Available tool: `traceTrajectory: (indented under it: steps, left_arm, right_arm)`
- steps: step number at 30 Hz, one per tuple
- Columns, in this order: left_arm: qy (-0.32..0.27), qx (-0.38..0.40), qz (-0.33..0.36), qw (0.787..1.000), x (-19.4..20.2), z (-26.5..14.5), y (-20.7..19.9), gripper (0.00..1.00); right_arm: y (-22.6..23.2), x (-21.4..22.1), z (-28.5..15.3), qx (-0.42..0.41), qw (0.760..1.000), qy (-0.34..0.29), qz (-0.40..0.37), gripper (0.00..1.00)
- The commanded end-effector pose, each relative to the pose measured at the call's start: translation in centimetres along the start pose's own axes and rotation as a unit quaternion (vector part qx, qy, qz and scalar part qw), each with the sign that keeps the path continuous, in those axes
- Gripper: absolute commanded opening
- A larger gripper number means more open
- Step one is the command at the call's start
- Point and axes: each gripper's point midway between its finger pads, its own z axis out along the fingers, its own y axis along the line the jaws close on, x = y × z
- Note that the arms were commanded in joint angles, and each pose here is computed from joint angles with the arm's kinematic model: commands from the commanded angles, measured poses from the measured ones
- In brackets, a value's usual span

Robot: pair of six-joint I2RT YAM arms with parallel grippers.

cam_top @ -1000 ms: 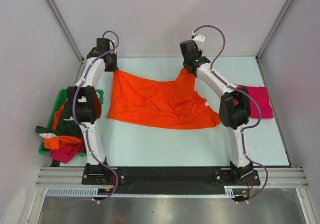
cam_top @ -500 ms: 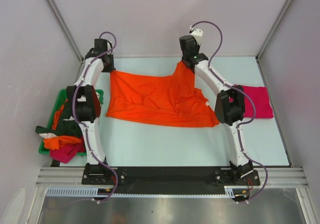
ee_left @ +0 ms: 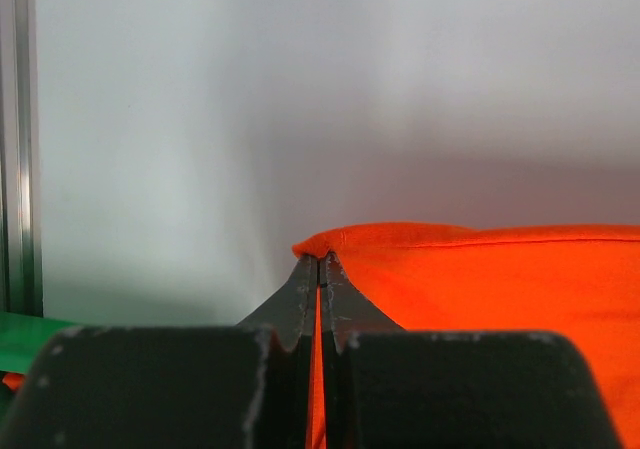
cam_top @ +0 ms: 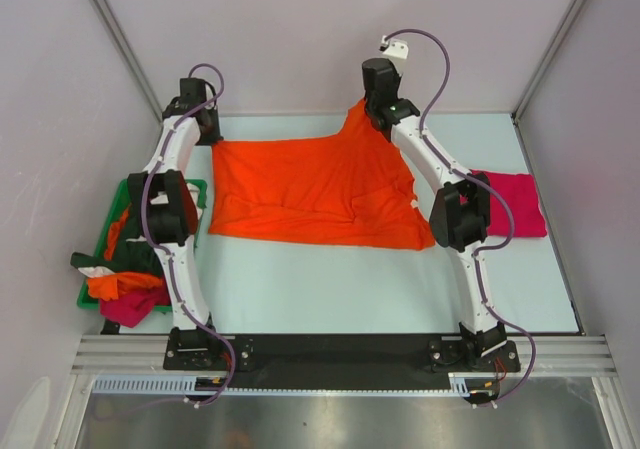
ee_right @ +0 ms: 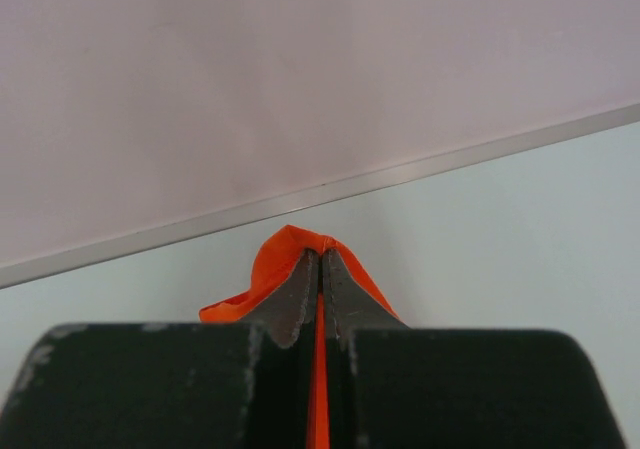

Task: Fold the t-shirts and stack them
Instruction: Grap the side of the flattened tshirt furthest away from the robot with both arms, then fold the other side of the tshirt into a rectangle

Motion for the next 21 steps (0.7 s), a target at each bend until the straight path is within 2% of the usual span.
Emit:
traceTrajectory:
  steps: [1, 9, 21]
  left_arm:
    - [-0.029, -0.012, -0.012, 0.999, -1.9, -1.1, 0.8, 0.00]
    - [-0.037, -0.027, -0.032, 0.998, -2.4, -1.7, 2.8, 0.00]
    - [-0.039, -0.029, -0.045, 0.998, -2.4, -1.1, 4.8, 0.00]
  right_arm:
    - [0.1, -3.0, -0.2, -0.002, 0.999, -0.037, 0.011, 0.00]
    - [-0.3, -5.2, 0.0, -0.003, 0.998, -0.067, 0.015, 0.00]
    - [-4.3, 1.7, 4.0, 0.045, 0.999, 0.004, 0.008, 0.00]
